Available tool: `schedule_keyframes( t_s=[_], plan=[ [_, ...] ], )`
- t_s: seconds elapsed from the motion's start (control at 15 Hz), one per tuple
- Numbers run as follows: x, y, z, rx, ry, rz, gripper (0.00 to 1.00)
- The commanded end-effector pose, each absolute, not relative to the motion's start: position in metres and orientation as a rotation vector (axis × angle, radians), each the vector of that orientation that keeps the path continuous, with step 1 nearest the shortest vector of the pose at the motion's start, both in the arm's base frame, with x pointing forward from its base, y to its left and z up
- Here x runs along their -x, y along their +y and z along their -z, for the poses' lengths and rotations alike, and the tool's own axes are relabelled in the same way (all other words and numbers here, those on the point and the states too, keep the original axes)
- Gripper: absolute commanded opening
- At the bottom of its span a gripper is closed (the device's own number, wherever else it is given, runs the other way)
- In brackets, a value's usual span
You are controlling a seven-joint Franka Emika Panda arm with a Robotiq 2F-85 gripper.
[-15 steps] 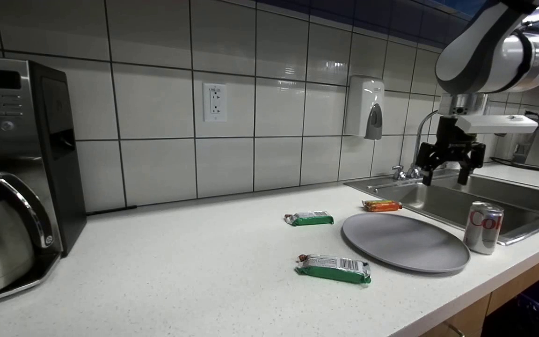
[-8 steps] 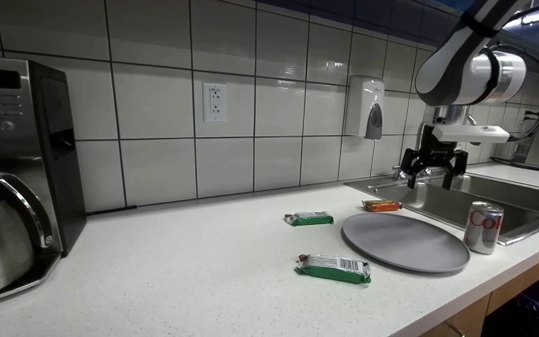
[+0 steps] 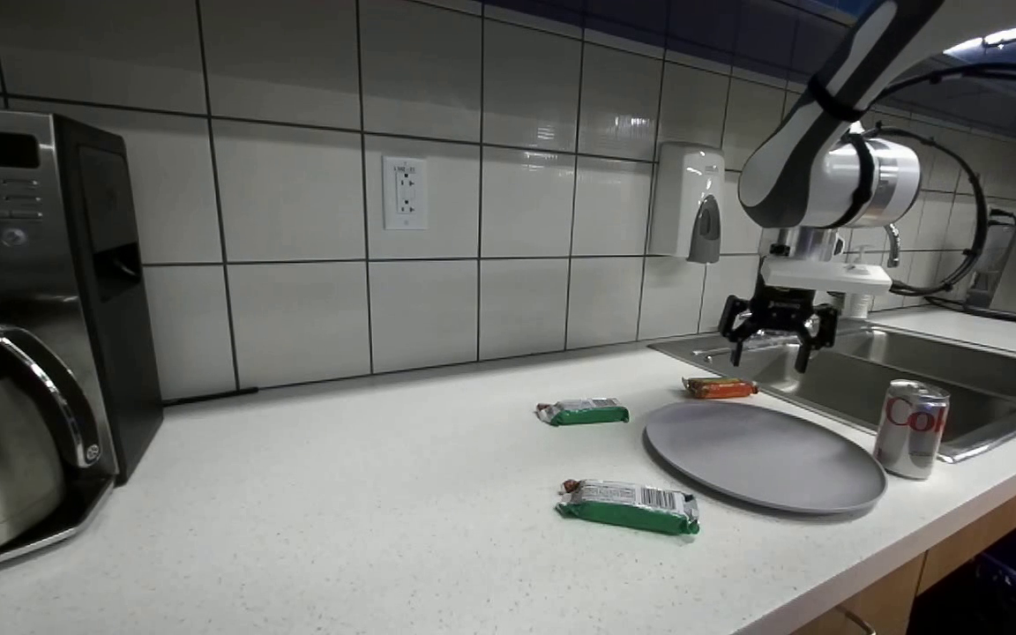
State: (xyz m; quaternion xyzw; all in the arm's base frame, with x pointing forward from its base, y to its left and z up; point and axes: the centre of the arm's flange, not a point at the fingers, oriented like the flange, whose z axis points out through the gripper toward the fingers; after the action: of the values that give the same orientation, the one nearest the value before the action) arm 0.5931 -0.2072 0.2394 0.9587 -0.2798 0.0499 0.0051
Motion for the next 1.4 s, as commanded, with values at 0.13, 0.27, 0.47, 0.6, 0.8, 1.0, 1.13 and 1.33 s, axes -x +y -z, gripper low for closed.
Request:
schedule_keyframes(
  t_s=[0.13,0.27,0.47,0.6,0.8,1.0,1.13,1.33],
  plan=[
    [-0.632,-0.195,-0.236,-2.963,-1.066,-0.197,1.00],
    [-0.637,-0.188,-0.237,-2.958,-1.089,-0.201,1.00],
    [-0.627,-0.186,-0.235,-2.973,-1.034,-0.204,1.00],
    [-0.629,-0.184,-0.236,-2.977,-1.034,-0.208,1.00],
    [-0.629,-0.184,-0.236,-2.977,-1.034,-0.209,1.00],
    [-0.629,-0.184,-0.236,-2.977,-1.034,-0.209,1.00],
    [-0.629,-0.184,-0.236,-2.977,-1.035,-0.209,1.00],
    [-0.629,-0.184,-0.236,-2.977,-1.035,-0.209,1.00]
  ],
)
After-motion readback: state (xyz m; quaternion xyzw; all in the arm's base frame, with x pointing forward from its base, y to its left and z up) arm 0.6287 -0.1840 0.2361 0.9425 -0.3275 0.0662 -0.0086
